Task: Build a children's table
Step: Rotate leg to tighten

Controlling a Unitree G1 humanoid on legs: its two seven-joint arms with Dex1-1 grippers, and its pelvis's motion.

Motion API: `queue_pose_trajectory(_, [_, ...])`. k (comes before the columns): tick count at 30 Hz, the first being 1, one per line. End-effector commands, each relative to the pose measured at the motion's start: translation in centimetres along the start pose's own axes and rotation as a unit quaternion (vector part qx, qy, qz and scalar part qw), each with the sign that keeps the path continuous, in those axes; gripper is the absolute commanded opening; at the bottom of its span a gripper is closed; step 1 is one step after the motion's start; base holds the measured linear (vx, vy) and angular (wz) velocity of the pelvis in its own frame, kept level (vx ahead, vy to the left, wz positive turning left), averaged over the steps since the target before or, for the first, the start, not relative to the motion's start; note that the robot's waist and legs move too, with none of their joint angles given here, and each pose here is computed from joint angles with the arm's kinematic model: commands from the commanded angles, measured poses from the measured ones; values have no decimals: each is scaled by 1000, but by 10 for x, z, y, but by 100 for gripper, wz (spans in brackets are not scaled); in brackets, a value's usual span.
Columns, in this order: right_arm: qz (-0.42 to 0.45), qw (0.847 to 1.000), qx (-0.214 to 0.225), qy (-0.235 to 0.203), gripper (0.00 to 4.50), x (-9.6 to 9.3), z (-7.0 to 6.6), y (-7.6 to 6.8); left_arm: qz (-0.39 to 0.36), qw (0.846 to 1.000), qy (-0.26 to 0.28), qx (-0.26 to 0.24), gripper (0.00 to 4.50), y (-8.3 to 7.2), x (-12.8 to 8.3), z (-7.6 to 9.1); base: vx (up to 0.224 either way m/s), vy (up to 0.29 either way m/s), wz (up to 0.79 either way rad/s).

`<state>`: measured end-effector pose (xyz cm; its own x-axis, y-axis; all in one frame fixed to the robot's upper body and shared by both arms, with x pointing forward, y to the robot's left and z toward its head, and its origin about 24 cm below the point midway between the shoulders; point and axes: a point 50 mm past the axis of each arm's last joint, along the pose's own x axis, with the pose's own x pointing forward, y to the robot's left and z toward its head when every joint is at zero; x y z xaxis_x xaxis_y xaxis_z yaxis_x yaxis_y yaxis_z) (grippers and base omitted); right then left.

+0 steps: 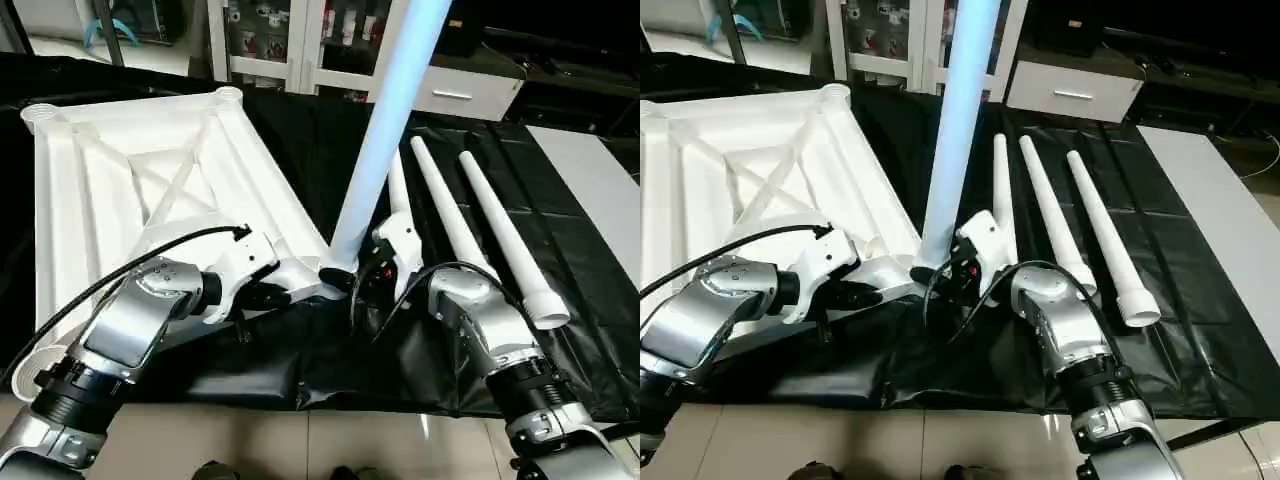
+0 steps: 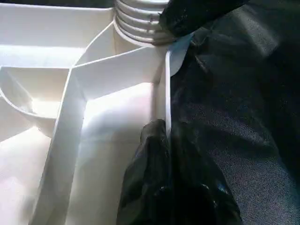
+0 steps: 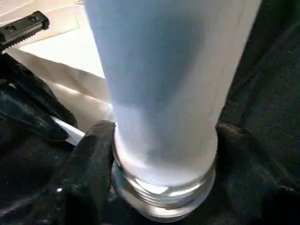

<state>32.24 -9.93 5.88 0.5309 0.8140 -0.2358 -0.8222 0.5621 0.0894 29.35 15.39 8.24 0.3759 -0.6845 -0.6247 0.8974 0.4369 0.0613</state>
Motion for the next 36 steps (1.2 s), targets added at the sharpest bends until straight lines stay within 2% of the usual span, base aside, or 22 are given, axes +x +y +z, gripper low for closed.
queue_pose_trajectory(1, [-9,1000,-3,-1,295,-3,1,-5,-63,997,44,-25,0,-19,16,-21,0,0,0])
queue_pose_trajectory(3, [-9,1000,-2,-1,279,-3,0,-5,-63,997,44,-25,0,-19,16,-21,0,0,0])
queue_pose_trajectory(13, [-6,1000,11,3,271,-1,-7,-1,-63,997,46,-28,0,-19,15,-22,0,0,0])
queue_pose_trajectory(18, [-87,995,46,-5,270,7,-15,-5,-39,998,39,-44,0,-17,18,-21,0,0,0])
queue_pose_trajectory(20, [-166,983,75,-1,270,21,-22,-5,0,998,24,-62,0,-14,29,-15,0,0,0])
queue_pose_trajectory(24, [-217,972,90,9,270,41,-25,3,25,997,15,-74,0,-14,41,-8,-31,6,-5])
queue_pose_trajectory(29, [-273,956,105,21,270,68,-19,15,76,993,19,-85,0,-7,54,1,-52,25,-8])
queue_pose_trajectory(30, [-299,948,105,25,270,78,-15,20,103,990,13,-92,0,-3,59,8,-58,33,-2])
queue_pose_trajectory(33, [-307,945,108,21,270,86,-11,25,122,988,11,-93,0,0,62,14,-80,-7,17])
queue_pose_trajectory(36, [-275,952,131,-7,269,95,-3,34,129,987,12,-90,0,3,63,15,21,-91,21])
